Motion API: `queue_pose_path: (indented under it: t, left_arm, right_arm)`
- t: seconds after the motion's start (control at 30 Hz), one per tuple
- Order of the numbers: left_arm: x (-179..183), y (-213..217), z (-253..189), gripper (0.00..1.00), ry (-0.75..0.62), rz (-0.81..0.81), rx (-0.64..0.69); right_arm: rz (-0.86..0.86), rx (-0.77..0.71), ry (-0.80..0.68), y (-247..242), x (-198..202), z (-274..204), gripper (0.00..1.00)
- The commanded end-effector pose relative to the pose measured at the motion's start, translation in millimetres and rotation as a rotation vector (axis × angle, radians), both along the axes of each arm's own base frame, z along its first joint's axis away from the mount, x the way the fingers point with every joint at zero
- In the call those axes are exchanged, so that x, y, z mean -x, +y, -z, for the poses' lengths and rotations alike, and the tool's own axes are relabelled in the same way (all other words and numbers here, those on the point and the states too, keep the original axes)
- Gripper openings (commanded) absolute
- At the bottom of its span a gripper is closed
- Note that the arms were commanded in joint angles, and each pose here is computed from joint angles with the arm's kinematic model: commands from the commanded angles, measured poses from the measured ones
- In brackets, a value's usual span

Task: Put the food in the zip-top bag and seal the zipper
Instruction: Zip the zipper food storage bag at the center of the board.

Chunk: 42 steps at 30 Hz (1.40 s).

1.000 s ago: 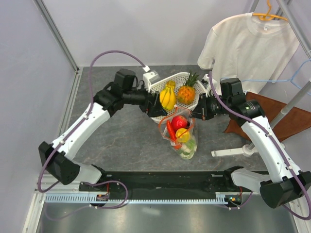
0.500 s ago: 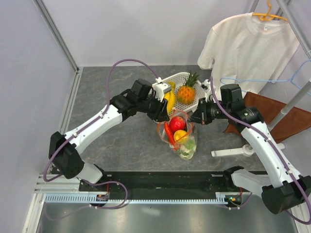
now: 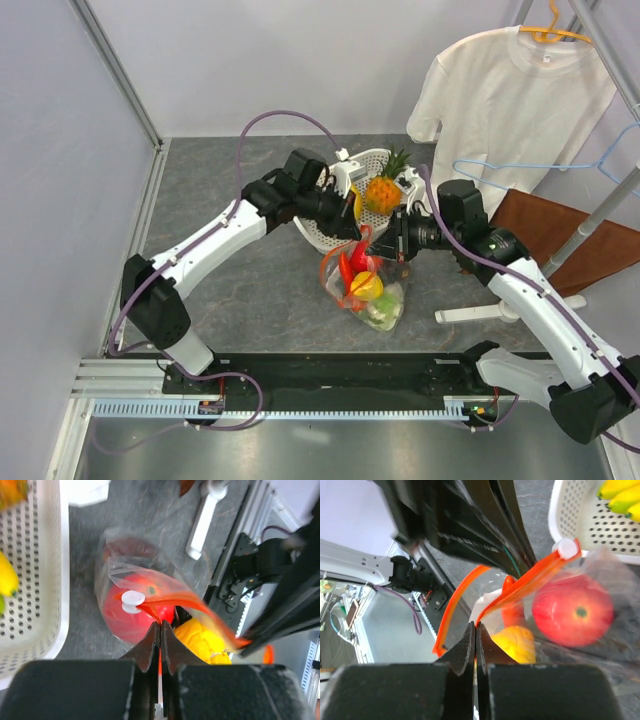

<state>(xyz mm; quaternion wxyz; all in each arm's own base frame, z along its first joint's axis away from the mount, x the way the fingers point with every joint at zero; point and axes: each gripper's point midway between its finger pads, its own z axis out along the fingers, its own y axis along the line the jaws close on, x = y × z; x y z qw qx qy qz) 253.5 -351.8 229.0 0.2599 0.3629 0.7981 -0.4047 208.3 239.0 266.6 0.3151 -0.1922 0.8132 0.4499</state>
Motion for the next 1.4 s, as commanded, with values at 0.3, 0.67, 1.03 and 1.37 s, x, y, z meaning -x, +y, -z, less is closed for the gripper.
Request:
queue_pose_path:
  t: [0.3,0.67,1.03,1.37]
  left_arm:
    - [51,3,-71,0.02,-0.036,0.290,0.110]
    - [60,-1,-29,0.02,0.016,0.456,0.099]
    - [75,0,-37,0.02,-0.023,0.614,0.174]
    - [88,0,-46,0.02,-0.039,0.724,0.278]
  right_arm:
    - [-0.053,-0.166,-0.075,35,1,-35,0.25]
    - [-0.162,0.109,-0.436,-16,31,-33,0.61]
    - [-0.130,0.397,-0.805,-80,40,0,0.53]
    - [-0.327,0.270,-1.008,-41,37,1,0.50]
